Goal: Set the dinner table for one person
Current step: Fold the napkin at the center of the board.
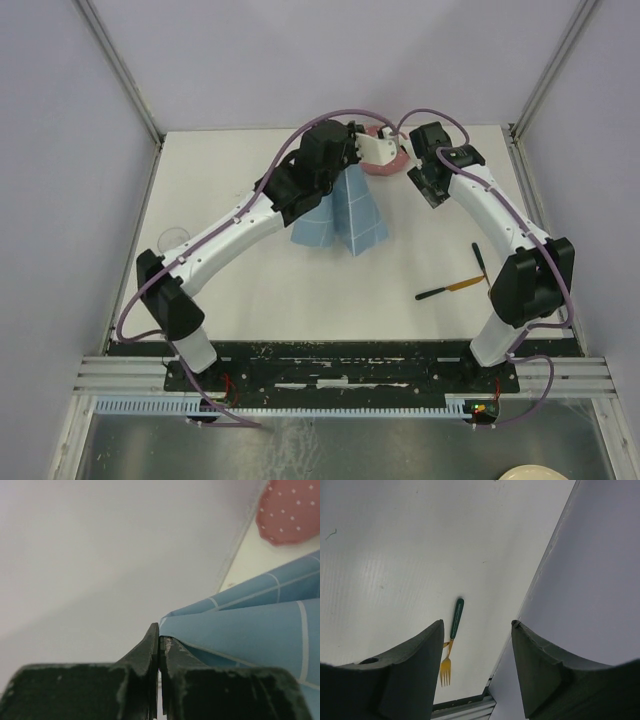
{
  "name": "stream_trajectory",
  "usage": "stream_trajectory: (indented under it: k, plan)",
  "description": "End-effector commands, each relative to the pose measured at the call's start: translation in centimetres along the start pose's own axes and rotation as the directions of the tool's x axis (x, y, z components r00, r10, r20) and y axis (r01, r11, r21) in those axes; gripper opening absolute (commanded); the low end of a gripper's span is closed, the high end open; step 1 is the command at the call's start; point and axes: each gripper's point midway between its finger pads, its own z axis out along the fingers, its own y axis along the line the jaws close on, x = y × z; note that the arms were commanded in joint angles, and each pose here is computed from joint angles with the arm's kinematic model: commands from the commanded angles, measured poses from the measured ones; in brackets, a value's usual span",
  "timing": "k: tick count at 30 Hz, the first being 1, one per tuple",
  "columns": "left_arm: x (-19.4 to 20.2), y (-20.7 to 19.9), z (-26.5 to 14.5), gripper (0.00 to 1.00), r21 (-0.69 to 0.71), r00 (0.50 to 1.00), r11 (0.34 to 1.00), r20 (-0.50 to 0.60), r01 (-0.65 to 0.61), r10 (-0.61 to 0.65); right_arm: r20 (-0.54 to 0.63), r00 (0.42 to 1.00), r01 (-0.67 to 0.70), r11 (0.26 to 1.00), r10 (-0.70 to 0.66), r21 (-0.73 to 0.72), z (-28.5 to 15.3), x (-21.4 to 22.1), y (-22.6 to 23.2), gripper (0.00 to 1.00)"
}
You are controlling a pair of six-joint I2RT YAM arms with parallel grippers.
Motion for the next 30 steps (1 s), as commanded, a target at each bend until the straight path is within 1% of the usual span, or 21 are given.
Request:
stream_trajectory:
  k: [1, 7, 11, 16, 18, 20, 21, 24, 27, 28, 30]
  plan:
    - [-2.8, 8.6, -1.4, 0.03, -0.215, 0.992, 0.969, 0.055, 0.122, -0.112, 0.036, 0.998, -0.054, 0.998, 0.053, 0.019, -0.6, -0.9, -1.0, 0.64]
    - [-6.9, 10.8, 0.2, 0.03, -0.271, 0.990, 0.955, 0.105, 0.119, -0.094, 0.021, 0.998, -0.063, 0.998, 0.062, 0.031, -0.3, -1.1, -1.5, 0.64]
    - [-8.8, 12.7, 0.6, 0.03, -0.349, 0.989, 0.927, 0.107, 0.136, -0.105, 0.015, 0.998, -0.060, 0.998, 0.060, 0.026, -0.1, -0.8, -1.3, 0.64]
    - [-10.8, 11.8, 1.2, 0.03, -0.367, 0.992, 0.926, 0.120, 0.090, -0.049, -0.001, 0.998, -0.056, 0.998, 0.056, 0.037, 0.4, -0.8, -1.3, 0.64]
    - [-11.7, 11.4, 1.1, 0.03, -0.353, 0.984, 0.927, 0.161, 0.127, -0.073, -0.009, 0.998, -0.063, 0.996, 0.063, 0.066, 0.5, -0.9, -2.0, 0.64]
    - [-12.7, 10.9, 0.8, 0.03, -0.318, 0.967, 0.927, 0.217, 0.198, -0.132, -0.018, 0.997, -0.074, 0.993, 0.076, 0.088, 0.6, -0.7, -2.6, 0.64]
    - [-13.4, 10.7, 0.6, 0.03, -0.291, 0.950, 0.924, 0.264, 0.246, -0.170, -0.024, 0.996, -0.083, 0.992, 0.085, 0.097, 0.8, -0.5, -2.9, 0.64]
    - [-15.2, 10.1, -0.6, 0.03, -0.207, 0.886, 0.899, 0.354, 0.386, -0.299, -0.044, 0.991, -0.118, 0.986, 0.124, 0.120, 1.2, 0.3, -3.9, 0.64]
    - [-16.4, 10.6, -2.1, 0.03, -0.167, 0.828, 0.860, 0.407, 0.483, -0.386, -0.062, 0.985, -0.151, 0.980, 0.160, 0.126, 1.6, 0.9, -4.5, 0.64]
    - [-16.7, 10.8, -2.6, 0.03, -0.163, 0.816, 0.850, 0.417, 0.501, -0.401, -0.069, 0.983, -0.158, 0.979, 0.168, 0.125, 1.7, 1.1, -4.6, 0.64]
    - [-16.3, 11.5, -3.4, 0.03, -0.186, 0.811, 0.832, 0.408, 0.523, -0.419, -0.078, 0.982, -0.164, 0.980, 0.174, 0.117, 1.9, 1.2, -4.5, 0.63]
